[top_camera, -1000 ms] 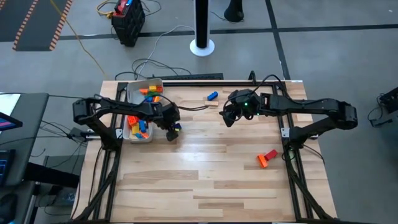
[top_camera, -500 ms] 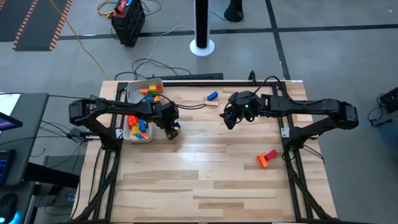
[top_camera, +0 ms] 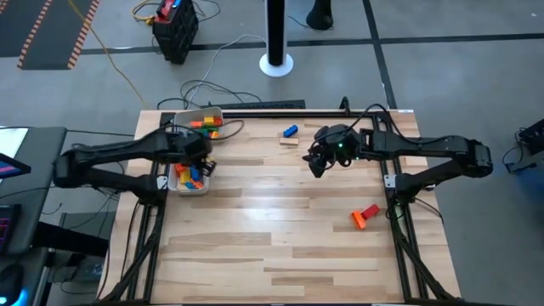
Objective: Sort blocks by size
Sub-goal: Put the large blue game piece into the white bin
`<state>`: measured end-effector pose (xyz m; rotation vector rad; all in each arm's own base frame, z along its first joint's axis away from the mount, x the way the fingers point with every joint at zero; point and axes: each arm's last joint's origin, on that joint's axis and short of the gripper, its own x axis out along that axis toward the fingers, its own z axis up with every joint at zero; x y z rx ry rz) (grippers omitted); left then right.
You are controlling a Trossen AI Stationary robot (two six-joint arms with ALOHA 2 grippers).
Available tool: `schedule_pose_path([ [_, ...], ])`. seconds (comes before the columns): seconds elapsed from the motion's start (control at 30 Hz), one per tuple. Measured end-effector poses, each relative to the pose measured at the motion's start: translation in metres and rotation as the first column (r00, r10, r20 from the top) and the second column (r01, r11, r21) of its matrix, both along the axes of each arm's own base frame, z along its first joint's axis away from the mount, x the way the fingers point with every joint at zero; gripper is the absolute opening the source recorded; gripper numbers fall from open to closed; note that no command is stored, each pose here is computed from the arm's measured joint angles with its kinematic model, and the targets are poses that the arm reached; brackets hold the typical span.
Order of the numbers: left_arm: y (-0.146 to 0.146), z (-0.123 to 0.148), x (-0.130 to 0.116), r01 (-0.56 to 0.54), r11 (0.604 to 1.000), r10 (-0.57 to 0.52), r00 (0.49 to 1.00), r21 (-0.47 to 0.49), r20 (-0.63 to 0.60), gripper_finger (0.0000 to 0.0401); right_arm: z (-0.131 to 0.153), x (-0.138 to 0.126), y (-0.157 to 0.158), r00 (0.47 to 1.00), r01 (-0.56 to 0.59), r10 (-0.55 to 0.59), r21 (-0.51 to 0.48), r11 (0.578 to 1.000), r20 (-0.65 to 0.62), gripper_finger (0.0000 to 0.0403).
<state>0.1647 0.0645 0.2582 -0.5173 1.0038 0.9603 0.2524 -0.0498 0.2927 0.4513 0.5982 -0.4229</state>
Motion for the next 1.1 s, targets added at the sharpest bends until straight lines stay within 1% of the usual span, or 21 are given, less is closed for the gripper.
schedule_pose_path([
  [0.07,-0.003,0.001,-0.013,-0.074,0.997,0.074,0.996,0.009,-0.05,0.0127,0.002,0.001,-0.001,1.0,-0.004,0.004,-0.011,1.0,0.023,0.0207],
  [0.13,-0.005,0.0,-0.02,-0.106,0.994,0.107,0.99,0.014,-0.09,0.0134,0.004,0.002,-0.002,0.999,-0.003,0.004,-0.019,1.0,0.043,0.0207],
  [0.2,-0.006,0.0,-0.024,-0.11,0.994,0.11,0.988,0.007,-0.111,0.0153,0.004,0.003,-0.003,0.999,0.001,0.0,-0.024,1.0,0.05,0.0207],
  [0.27,-0.006,0.0,-0.025,-0.115,0.993,0.114,0.986,0.002,-0.121,0.0183,0.004,0.002,-0.005,0.999,0.004,-0.003,-0.026,1.0,0.049,0.0207],
  [0.33,-0.006,0.003,-0.024,-0.114,0.993,0.114,0.988,0.006,-0.104,0.0214,0.004,0.002,-0.005,0.999,0.005,-0.004,-0.025,1.0,0.045,0.0207],
  [0.4,-0.005,0.007,-0.022,-0.087,0.996,0.088,0.992,0.015,-0.09,0.0238,0.004,0.002,-0.005,0.999,0.008,-0.007,-0.02,1.0,0.048,0.0207],
  [0.47,-0.004,0.01,-0.017,-0.057,0.998,0.059,0.996,0.035,-0.072,0.0253,0.004,0.002,-0.003,0.999,0.009,-0.008,-0.011,1.0,0.051,0.0207],
  [0.53,-0.001,0.011,-0.012,-0.037,0.998,0.04,0.998,0.054,-0.053,0.0259,0.004,0.003,-0.001,0.999,0.006,-0.006,-0.005,1.0,0.053,0.0207],
  [0.6,0.003,0.011,-0.004,0.001,0.998,0.0,1.0,0.066,-0.015,0.0259,0.004,0.003,0.0,0.998,0.008,-0.009,0.005,1.0,0.057,0.0207],
  [0.7,0.01,0.005,0.017,0.085,0.995,-0.087,0.996,0.049,0.038,0.0255,0.004,0.003,0.001,0.998,0.012,-0.013,0.015,1.0,0.06,0.0207],
  [0.9,0.031,-0.017,0.065,0.22,0.975,-0.224,0.964,0.043,0.142,0.0251,0.002,0.002,0.001,0.998,0.046,-0.048,0.061,0.997,0.048,0.0207],
  [1.03,0.047,-0.032,0.094,0.312,0.949,-0.313,0.93,0.034,0.193,0.0251,-0.005,-0.004,0.002,0.995,0.101,-0.098,0.13,0.986,-0.029,0.0207],
  [1.1,0.054,-0.034,0.108,0.373,0.927,-0.375,0.907,0.046,0.193,0.0251,-0.007,-0.009,0.003,0.991,0.124,-0.113,0.15,0.981,-0.075,0.0207],
])
